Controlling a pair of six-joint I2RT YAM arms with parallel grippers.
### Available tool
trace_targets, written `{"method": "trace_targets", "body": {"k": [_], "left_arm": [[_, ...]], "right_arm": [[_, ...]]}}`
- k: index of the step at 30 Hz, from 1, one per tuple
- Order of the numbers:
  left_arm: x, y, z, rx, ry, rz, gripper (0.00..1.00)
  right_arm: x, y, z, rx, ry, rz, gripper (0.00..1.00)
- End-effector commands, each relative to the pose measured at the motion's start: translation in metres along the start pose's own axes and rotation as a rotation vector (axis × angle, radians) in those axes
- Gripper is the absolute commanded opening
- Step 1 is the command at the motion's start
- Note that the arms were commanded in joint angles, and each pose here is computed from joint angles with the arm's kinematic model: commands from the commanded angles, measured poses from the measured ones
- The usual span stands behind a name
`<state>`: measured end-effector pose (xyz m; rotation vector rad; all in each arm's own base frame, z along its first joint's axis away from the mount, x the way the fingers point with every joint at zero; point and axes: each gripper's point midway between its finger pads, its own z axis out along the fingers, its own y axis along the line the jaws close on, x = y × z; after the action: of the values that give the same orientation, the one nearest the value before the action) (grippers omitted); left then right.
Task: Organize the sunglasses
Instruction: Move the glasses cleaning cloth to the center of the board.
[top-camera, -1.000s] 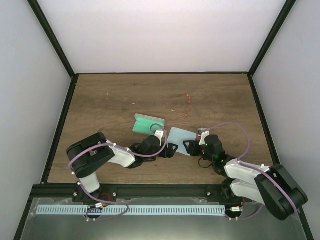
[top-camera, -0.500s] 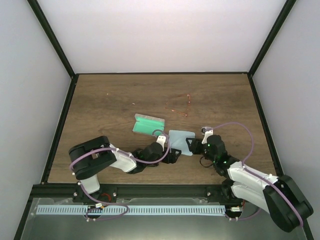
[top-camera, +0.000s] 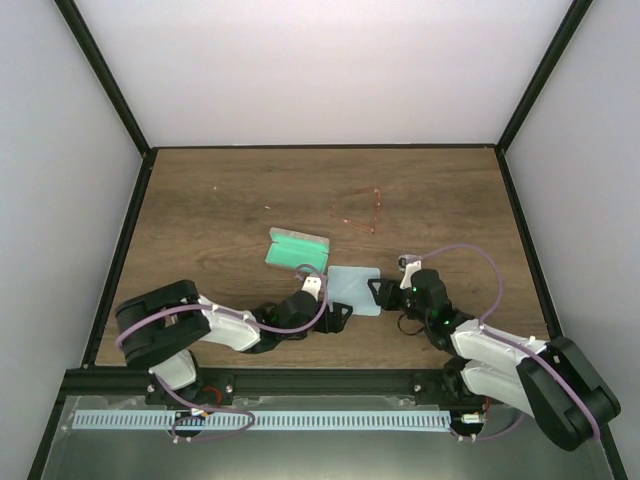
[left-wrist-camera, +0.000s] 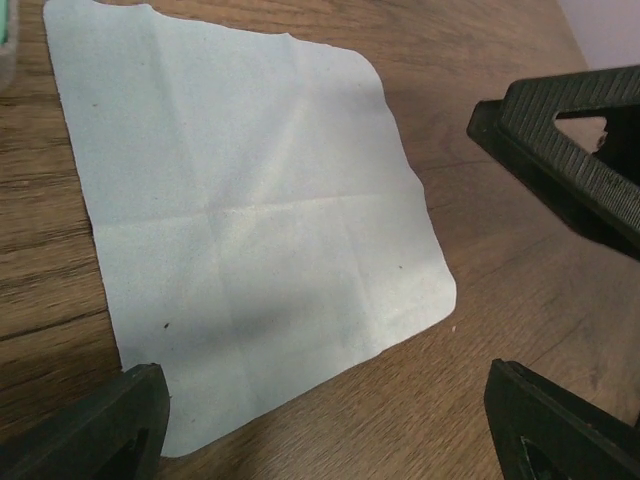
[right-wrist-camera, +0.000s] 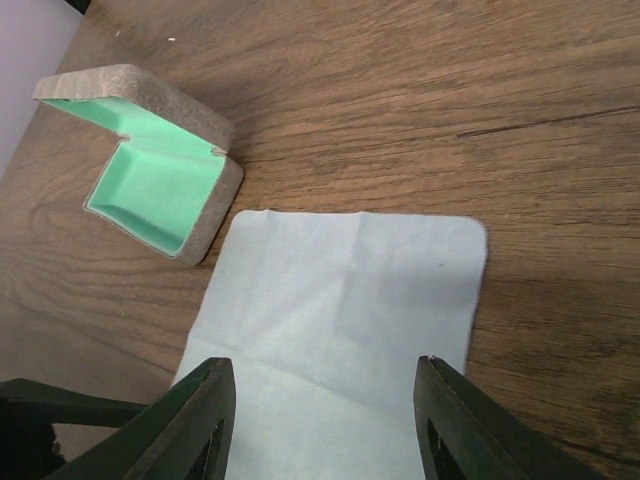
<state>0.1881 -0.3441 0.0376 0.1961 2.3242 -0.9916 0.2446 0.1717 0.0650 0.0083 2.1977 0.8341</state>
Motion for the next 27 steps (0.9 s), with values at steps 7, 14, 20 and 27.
{"method": "trace_targets", "body": {"k": [7,14,20,27], "left_arm": [[0.001,0.024,-0.013,-0.182,0.056,0.088,0.96],[-0.024,0.018,-0.016,-0.240,0.010,0.132,0.97],[-0.022,0.017,-0.013,-0.216,0.008,0.117,0.97],[-0.052,0.024,-0.019,-0.287,-0.085,0.111,0.97]], "right_arm": [[-0.035,0.003,0.020,0.087,-0.028,-0.059,0.51],[-0.029,-0.003,0.034,0.101,0.004,-0.063,0.50],[-0.003,0.032,0.024,-0.104,0.054,-0.067,0.48],[0.020,0.038,0.008,-0.144,0.066,-0.059,0.48]]}}
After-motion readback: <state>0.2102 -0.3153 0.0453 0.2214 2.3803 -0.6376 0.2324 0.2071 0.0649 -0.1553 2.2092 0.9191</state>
